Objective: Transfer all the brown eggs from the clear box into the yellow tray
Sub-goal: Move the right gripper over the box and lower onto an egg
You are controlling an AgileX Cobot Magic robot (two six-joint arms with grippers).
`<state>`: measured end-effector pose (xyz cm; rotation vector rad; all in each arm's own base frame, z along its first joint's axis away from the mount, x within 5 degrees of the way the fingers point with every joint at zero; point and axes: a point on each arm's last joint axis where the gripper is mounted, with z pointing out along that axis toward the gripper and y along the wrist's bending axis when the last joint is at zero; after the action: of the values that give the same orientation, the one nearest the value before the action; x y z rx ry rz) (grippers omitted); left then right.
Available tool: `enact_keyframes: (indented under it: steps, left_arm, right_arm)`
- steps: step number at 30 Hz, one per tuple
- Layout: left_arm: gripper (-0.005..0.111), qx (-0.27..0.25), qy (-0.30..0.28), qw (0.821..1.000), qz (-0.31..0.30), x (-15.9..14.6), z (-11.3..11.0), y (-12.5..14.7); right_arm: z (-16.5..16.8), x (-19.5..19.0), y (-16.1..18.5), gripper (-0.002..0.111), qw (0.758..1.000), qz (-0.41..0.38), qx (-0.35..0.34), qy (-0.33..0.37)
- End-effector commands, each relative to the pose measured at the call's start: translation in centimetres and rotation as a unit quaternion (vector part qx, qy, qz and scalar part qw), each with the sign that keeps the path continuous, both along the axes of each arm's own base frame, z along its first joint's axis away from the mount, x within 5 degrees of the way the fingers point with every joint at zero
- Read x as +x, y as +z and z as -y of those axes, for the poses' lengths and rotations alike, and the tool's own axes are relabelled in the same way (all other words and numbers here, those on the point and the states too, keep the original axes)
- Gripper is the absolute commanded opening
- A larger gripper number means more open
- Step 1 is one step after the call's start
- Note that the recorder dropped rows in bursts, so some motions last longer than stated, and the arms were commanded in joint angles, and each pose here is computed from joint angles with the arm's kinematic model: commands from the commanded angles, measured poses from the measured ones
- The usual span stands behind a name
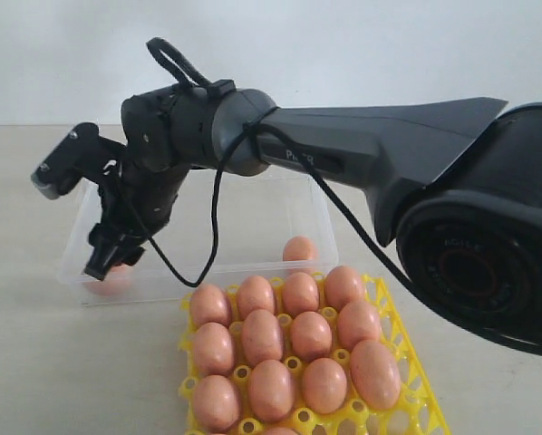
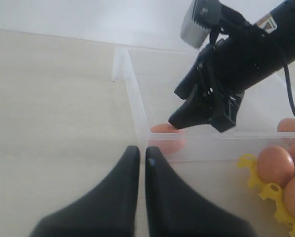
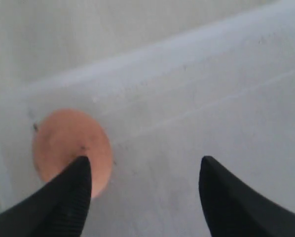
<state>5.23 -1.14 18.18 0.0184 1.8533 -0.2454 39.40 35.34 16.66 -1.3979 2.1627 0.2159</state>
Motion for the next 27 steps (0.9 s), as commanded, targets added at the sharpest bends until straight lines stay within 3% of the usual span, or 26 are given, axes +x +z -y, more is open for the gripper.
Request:
enact_keyframes:
  steps: [1,16,27]
  left_arm:
    - [0.004,0.004,-0.001,1.000,0.000,0.1,0.0,-0.1]
    - [0.004,0.004,-0.001,1.000,0.000,0.1,0.0,-0.1]
    - [0.004,0.004,-0.001,1.000,0.000,0.1,0.0,-0.1]
  right_arm:
    - [0.8,0.2,-0.6,0.058,0.998,0.009,-0.060,0.006]
    - [-0.3,0.2,0.2,0.058,0.999,0.024,0.001,0.029]
    - [-0.5,0.1,5.8,0.056,0.997,0.023,-0.009,0.067]
